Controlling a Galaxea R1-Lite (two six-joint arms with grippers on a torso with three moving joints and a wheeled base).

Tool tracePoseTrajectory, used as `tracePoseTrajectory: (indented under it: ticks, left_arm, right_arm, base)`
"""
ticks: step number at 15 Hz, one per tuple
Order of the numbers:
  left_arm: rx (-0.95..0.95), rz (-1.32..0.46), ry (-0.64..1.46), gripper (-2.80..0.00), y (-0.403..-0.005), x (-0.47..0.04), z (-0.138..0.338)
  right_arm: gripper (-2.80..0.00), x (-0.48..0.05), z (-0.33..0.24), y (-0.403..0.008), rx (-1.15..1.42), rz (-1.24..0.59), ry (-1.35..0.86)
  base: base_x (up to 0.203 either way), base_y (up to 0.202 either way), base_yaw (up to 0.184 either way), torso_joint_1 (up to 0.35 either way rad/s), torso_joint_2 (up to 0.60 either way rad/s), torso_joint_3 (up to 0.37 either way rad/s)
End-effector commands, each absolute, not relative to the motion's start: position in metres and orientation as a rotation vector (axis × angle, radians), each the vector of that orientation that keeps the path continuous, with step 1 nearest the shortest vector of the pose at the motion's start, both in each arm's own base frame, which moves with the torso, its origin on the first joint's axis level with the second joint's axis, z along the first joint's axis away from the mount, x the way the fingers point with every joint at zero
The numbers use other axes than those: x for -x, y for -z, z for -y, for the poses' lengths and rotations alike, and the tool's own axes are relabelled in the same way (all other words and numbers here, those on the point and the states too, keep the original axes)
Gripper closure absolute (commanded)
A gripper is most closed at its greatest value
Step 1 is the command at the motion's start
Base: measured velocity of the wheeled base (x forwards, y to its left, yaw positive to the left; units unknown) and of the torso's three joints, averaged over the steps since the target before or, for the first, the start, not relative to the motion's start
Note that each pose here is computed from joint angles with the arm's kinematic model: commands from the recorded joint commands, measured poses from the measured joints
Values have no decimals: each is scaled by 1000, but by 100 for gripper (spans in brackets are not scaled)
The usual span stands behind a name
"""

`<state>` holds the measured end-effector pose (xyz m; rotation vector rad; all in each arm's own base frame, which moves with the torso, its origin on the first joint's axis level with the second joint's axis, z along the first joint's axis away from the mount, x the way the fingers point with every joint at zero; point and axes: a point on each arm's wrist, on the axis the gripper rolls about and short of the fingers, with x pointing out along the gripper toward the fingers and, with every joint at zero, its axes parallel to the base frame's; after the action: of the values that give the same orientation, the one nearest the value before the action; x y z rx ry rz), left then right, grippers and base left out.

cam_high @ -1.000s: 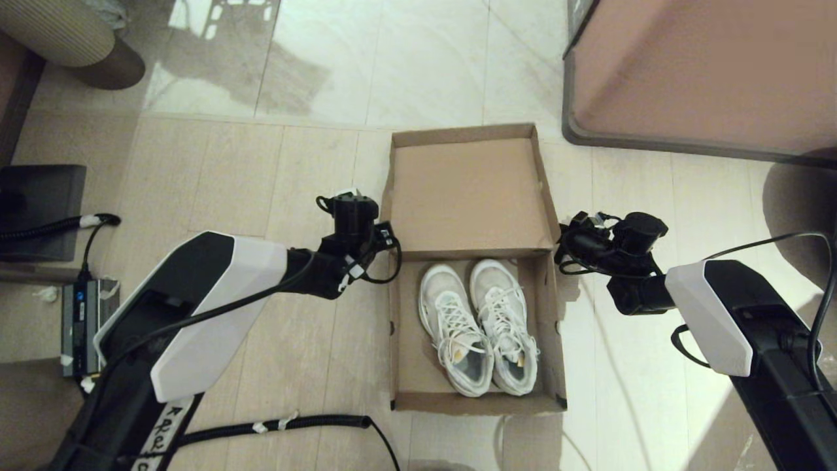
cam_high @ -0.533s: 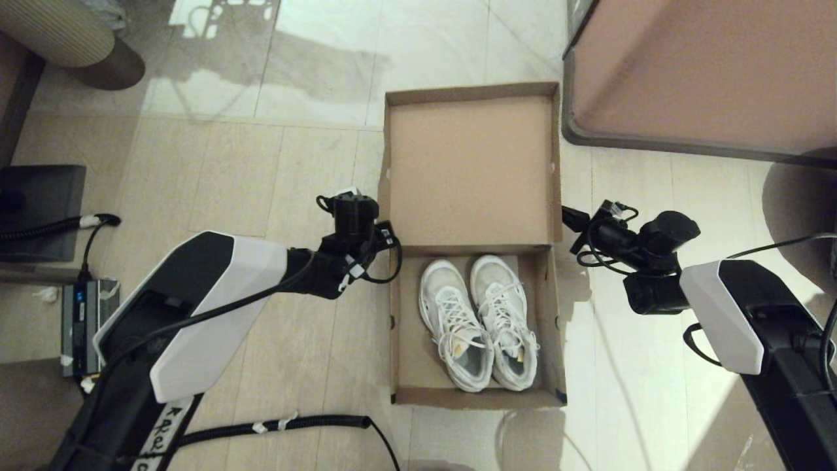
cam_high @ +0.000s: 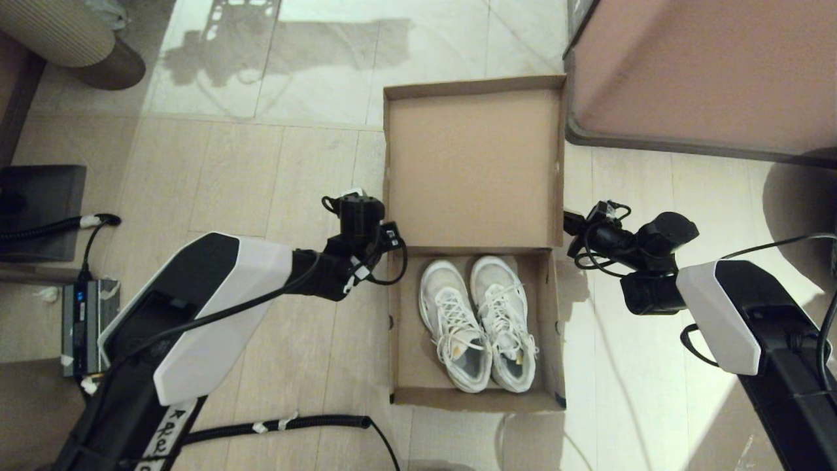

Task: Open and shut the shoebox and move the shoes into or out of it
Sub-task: Close the shoe box

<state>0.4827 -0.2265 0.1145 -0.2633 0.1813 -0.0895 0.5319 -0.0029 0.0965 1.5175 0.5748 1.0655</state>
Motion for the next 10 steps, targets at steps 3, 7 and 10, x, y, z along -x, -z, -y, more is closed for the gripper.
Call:
tracePoseTrajectory:
  ticks: [3, 7, 10]
  left_arm:
    - [263, -185, 92, 0, -111, -482, 229]
    - [265, -184, 93, 0, -111, -482, 230]
    - [266, -185, 99, 0, -111, -481, 233]
  right_arm:
    - [0, -529, -9, -102, -1512, -594, -1116]
    - [0, -522, -6, -116, -1498, -579, -1171]
    - [0, -516, -6, -137, -1450, -562, -1209]
  base:
    - [0, 0, 0, 0, 0, 0]
    - [0, 0, 0, 0, 0, 0]
    - [0, 0, 0, 0, 0, 0]
